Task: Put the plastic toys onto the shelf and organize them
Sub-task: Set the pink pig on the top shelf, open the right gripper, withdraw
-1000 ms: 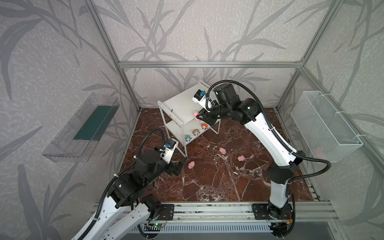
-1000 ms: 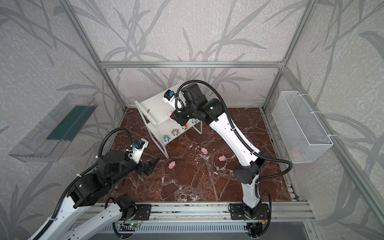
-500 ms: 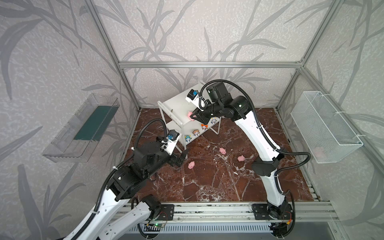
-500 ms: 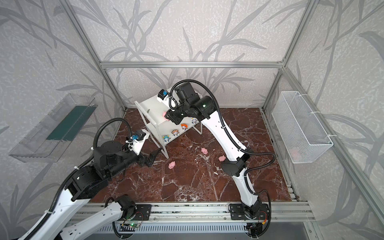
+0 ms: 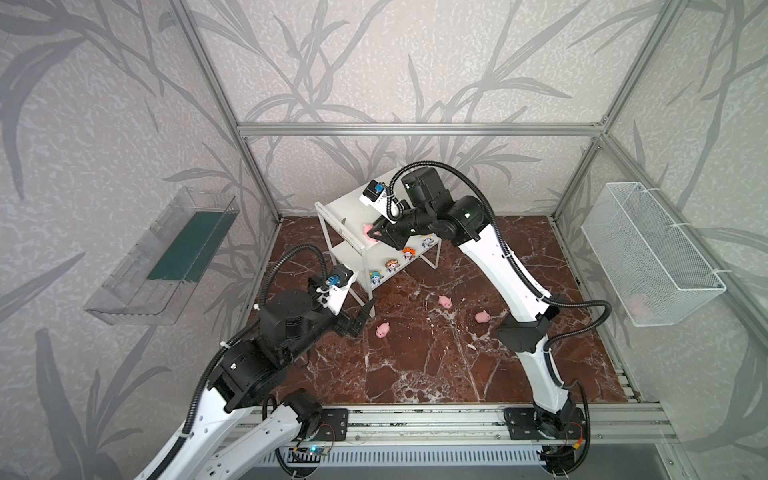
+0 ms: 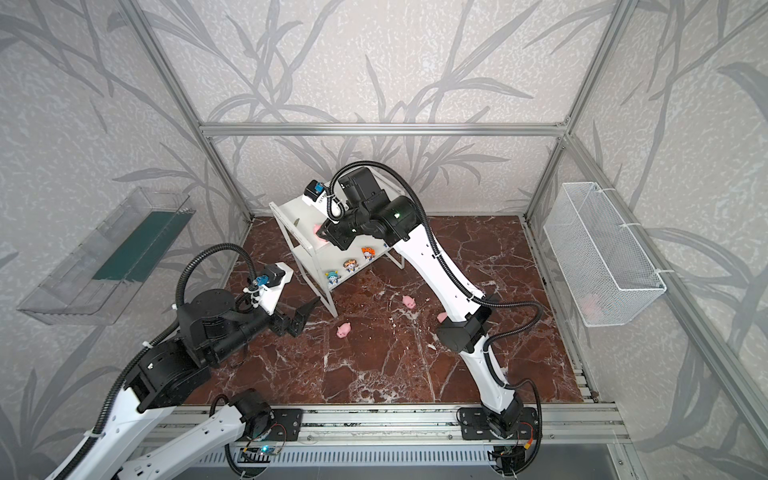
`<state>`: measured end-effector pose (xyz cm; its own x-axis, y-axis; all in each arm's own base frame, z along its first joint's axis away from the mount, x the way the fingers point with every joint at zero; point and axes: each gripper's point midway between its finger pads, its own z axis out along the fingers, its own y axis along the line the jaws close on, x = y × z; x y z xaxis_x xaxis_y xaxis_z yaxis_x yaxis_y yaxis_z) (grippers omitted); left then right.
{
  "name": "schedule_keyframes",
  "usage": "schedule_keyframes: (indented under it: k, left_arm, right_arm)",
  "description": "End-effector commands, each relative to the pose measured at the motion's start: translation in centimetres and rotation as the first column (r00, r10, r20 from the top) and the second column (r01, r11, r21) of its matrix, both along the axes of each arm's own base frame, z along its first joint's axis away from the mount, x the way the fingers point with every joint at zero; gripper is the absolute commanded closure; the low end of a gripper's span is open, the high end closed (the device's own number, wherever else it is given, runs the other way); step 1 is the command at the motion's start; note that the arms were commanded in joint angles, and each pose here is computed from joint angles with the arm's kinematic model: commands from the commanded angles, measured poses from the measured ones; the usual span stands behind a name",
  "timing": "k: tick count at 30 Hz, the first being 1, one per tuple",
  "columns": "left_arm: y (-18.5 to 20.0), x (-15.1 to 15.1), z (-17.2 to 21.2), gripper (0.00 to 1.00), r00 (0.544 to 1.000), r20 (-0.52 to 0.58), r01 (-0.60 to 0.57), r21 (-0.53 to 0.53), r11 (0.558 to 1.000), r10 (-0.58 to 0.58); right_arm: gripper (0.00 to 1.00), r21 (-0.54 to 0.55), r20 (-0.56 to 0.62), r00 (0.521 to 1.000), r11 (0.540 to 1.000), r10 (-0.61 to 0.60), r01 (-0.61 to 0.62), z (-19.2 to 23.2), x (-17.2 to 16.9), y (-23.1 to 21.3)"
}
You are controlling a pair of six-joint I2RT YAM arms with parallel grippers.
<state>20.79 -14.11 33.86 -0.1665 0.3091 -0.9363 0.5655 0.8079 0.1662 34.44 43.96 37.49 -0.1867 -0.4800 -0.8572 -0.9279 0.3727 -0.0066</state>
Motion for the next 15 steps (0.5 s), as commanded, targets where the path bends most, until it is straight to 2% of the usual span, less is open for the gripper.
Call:
schedule_keyframes:
  k: [1, 8, 15]
  left_arm:
    - [0.2, 0.0, -0.1, 0.01, 1.000, 0.011, -0.008, 0.001, 1.000, 0.008]
    - [0.5, 0.0, -2.3, 0.01, 0.994, -0.092, -0.067, -0.086, 0.994, 0.059]
    - [-0.2, 0.8, -6.4, 0.01, 0.965, -0.237, -0.154, -0.176, 0.972, 0.110]
  right_arm:
    - [0.67, 0.027, 0.002, 1.000, 1.000, 0.013, -0.013, 0.1, 0.1, 0.9]
    - [0.59, 0.036, 0.018, 1.000, 0.999, 0.004, -0.005, 0.4, 0.4, 1.1]
    - [0.40, 0.097, 0.126, 0.991, 0.995, -0.042, 0.030, 4.5, 0.8, -0.2]
